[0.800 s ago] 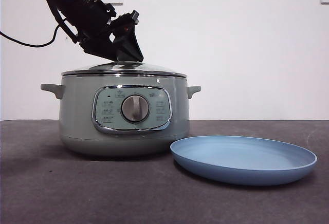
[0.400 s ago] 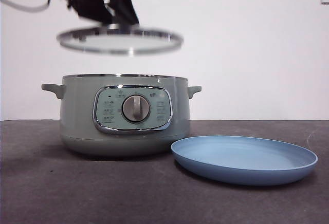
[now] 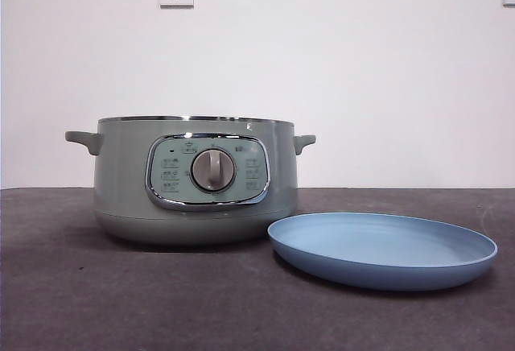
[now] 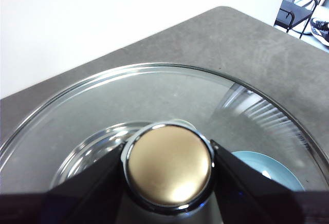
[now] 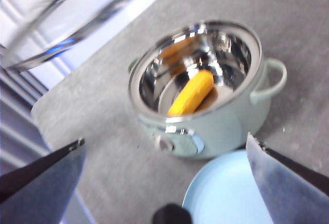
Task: Take the corn out from the steamer,put the corn on the plate,close the lid
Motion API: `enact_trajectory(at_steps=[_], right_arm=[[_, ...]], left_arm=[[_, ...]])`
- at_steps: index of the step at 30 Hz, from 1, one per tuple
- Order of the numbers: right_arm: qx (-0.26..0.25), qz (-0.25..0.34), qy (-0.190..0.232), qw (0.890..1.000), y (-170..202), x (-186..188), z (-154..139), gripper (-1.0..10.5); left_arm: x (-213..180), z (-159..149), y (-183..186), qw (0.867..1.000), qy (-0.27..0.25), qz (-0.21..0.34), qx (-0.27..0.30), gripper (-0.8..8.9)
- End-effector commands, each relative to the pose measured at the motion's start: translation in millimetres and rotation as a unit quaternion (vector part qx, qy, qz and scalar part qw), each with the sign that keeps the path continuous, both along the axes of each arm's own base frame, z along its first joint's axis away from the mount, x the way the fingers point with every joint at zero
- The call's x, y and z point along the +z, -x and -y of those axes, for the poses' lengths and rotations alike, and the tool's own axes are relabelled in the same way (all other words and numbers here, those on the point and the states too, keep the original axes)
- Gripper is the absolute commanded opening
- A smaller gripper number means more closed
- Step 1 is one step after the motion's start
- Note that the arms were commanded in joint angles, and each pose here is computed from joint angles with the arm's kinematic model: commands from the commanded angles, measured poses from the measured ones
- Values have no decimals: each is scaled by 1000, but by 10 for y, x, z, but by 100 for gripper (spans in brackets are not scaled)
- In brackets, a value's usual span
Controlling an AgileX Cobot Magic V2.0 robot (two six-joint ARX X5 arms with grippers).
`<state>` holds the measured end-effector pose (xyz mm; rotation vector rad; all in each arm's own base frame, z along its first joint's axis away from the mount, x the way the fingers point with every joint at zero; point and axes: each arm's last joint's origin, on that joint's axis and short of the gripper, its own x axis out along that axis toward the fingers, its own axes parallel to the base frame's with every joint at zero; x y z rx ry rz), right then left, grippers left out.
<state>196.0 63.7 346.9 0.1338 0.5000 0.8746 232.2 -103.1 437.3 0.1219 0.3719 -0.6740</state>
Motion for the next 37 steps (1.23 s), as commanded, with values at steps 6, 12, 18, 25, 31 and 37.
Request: enact_trajectory(at_steps=[6,12,18,25,31,37], right_arm=[[-10,-44,8,999,-358,-103,-467,595],[-7,-57,35,998,-711,2,-980,594],[-13,-68,86,994,-1095,90,-1521,593],[-29,-67,154,985,-1464,-98,-2094,592],[-43,-81,213,973,-1724,-719,-2512,589],[-54,-112,261,957,-1846,-1264,-2630,557]], left_arm=[[365,-367,840,998,6,57,30,-8],[367,-563,1291,997,-13,49,49,-8],[363,-734,1692,996,-8,57,64,-8],[318,-875,2016,995,-8,61,81,-8],[274,-916,2118,995,-12,50,80,-8],[255,-918,2124,996,-17,41,80,-8]])
